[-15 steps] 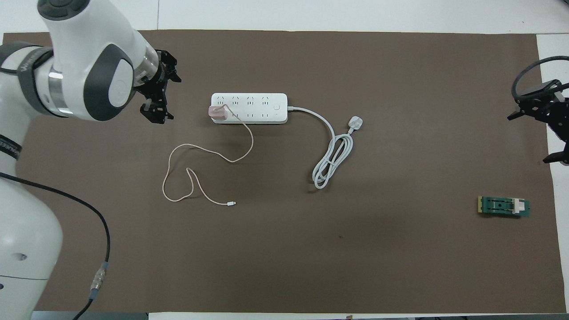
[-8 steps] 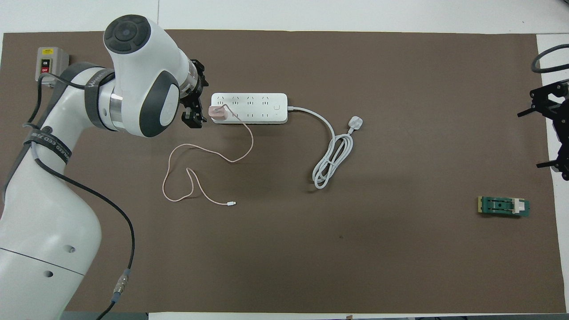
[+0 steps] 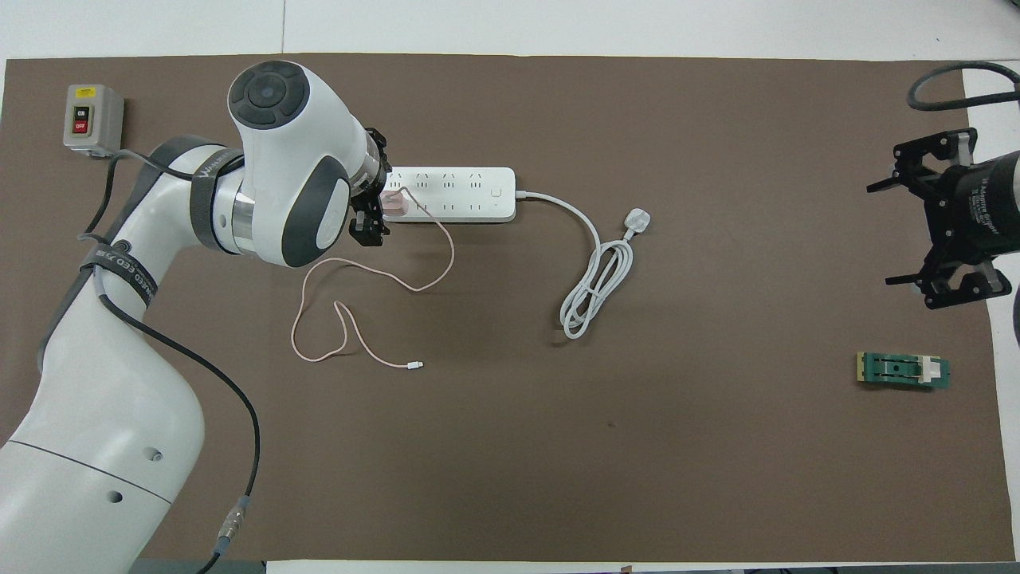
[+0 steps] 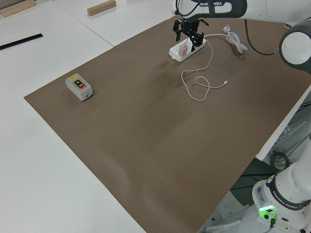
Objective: Unplug charger and place it aside
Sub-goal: 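Grasp the pink charger with the left gripper while the right gripper reaches the strip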
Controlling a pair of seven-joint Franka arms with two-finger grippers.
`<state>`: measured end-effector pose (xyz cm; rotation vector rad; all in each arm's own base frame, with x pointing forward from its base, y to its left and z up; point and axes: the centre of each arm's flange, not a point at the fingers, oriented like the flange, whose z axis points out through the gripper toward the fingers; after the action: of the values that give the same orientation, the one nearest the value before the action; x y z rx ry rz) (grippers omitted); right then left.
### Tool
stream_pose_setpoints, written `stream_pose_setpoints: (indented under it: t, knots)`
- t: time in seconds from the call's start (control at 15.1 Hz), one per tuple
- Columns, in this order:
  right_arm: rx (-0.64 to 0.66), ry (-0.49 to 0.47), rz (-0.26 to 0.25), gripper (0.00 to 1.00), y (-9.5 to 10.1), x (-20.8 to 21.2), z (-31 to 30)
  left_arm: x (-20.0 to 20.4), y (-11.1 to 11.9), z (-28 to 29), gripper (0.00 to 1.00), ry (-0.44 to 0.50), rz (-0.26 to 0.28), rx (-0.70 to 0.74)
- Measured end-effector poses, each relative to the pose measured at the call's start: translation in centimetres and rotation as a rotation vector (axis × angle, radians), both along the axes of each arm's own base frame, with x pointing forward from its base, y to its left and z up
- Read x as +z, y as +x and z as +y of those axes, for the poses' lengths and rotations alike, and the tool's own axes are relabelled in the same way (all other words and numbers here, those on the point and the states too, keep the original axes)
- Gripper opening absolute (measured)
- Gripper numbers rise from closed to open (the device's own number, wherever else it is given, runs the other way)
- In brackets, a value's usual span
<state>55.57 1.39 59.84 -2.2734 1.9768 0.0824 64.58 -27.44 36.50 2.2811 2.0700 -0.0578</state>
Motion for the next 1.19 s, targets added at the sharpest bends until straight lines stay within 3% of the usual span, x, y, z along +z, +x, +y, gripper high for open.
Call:
stream_pose_setpoints:
  t: [0.26, 0.53, 0.73, 1.19]
  knots:
    - [-0.009, 0.138, 0.01, 1.0, 1.9, -3.3, 2.6, -0.4, -0.4, -0.6, 1.0, 0.002, 0.0, -0.01]
    - [-0.024, 0.26, -0.001, 1.0, 5.4, -8.4, 6.8, -2.1, -2.1, -2.0, 1.0, 0.022, 0.033, -0.037]
    - [-0.033, 0.332, -0.012, 1.0, 8.1, -10.5, 9.6, -2.0, -2.3, -1.9, 1.0, 0.027, 0.027, -0.032]
    - [0.005, 0.379, -0.007, 1.0, 17.1, -16.5, 13.6, -1.5, -0.5, 1.1, 1.0, 0.008, -0.036, 0.04]
